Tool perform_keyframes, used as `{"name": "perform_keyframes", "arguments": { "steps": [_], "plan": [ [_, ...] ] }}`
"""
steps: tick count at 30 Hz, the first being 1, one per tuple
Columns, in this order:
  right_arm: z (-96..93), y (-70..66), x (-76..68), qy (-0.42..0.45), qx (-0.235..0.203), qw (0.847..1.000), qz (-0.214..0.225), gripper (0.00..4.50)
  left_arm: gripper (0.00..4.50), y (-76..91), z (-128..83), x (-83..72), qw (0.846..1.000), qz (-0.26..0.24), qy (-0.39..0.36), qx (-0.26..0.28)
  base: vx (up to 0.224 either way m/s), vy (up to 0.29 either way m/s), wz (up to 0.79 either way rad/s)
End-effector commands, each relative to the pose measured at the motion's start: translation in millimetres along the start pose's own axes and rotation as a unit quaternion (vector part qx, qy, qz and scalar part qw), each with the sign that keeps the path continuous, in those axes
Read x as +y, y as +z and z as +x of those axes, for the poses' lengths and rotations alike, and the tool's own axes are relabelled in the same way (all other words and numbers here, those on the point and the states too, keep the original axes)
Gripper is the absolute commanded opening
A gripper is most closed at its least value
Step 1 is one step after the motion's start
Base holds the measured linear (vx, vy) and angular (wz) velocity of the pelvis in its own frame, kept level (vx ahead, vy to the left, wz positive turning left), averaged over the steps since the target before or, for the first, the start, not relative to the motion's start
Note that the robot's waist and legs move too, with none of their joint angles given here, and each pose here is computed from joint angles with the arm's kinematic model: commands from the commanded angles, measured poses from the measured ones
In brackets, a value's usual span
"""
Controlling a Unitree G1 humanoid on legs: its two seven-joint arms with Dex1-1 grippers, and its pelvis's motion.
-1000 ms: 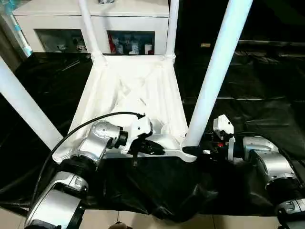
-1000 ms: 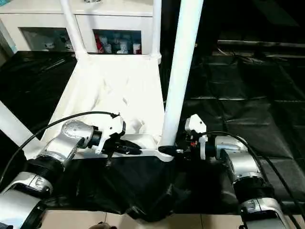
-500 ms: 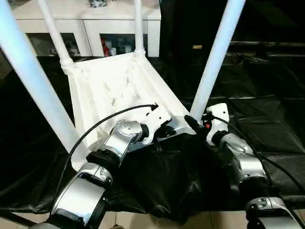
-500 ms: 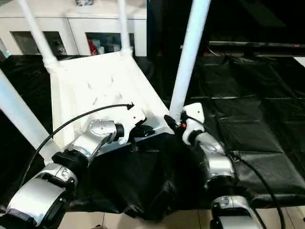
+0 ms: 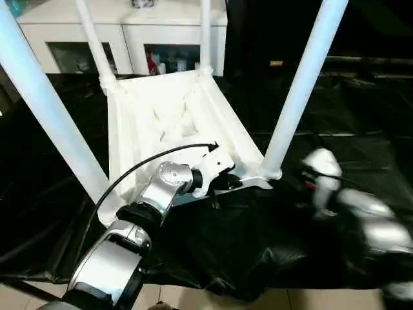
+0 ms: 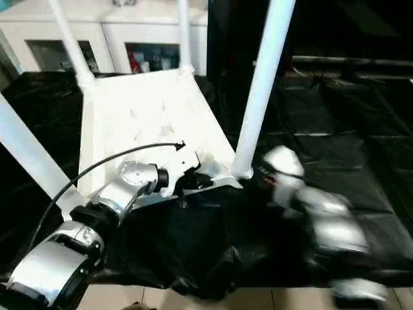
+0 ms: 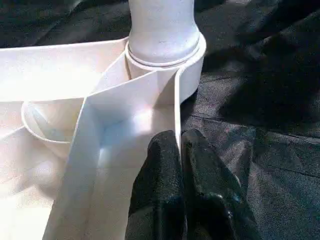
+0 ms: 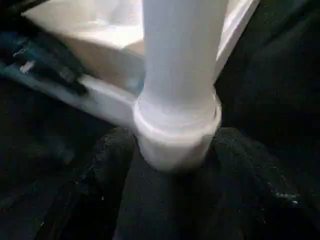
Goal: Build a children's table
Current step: Rotate leg to tighten
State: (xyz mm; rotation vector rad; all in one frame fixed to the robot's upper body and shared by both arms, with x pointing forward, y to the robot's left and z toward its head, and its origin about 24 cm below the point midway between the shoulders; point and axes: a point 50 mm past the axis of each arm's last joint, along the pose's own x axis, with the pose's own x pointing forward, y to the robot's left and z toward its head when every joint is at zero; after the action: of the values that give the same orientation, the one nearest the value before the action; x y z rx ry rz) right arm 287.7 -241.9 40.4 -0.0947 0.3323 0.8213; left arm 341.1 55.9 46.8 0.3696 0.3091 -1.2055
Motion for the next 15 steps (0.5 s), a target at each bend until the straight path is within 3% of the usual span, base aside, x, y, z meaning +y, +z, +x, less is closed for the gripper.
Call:
{"name": "perform_keyframes", "arguments": {
  "steps": [1,3,7,10,11,15],
  "plan": [
    [-12.2,13.3,-2.6,0.029,-0.015,0.999,-0.011,2.87,0.0,10.6,-1,2.0,0.999,0.011,0.001,-0.037,0.0,0.0,0.0],
    [-23.5,16.0,-3.8,0.049,-0.007,0.999,-0.016,2.87,0.0,10.3,-2,0.6,0.999,0.014,-0.006,-0.04,0.0,0.0,0.0],
    [-26.5,18.8,1.1,0.072,-0.009,0.997,-0.012,2.87,0.0,11.0,-2,-2.7,0.998,0.022,-0.013,-0.053,0.0,0.0,0.0],
    [-19.7,17.3,9.5,0.09,-0.014,0.996,-0.01,2.87,0.0,15.5,-2,-3.8,0.997,0.01,-0.013,-0.078,0.0,0.0,0.0],
    [-13.5,16.3,14.8,0.099,-0.018,0.995,-0.008,2.96,0.45,18.7,-4,-4.0,0.996,0.002,-0.016,-0.093,0.0,0.0,0.0],
    [10.5,15.3,31.6,0.117,-0.035,0.992,-0.003,2.96,0.75,27.6,-18,-12.9,0.99,-0.033,-0.026,-0.138,0.0,0.0,0.0]
  ]
}}
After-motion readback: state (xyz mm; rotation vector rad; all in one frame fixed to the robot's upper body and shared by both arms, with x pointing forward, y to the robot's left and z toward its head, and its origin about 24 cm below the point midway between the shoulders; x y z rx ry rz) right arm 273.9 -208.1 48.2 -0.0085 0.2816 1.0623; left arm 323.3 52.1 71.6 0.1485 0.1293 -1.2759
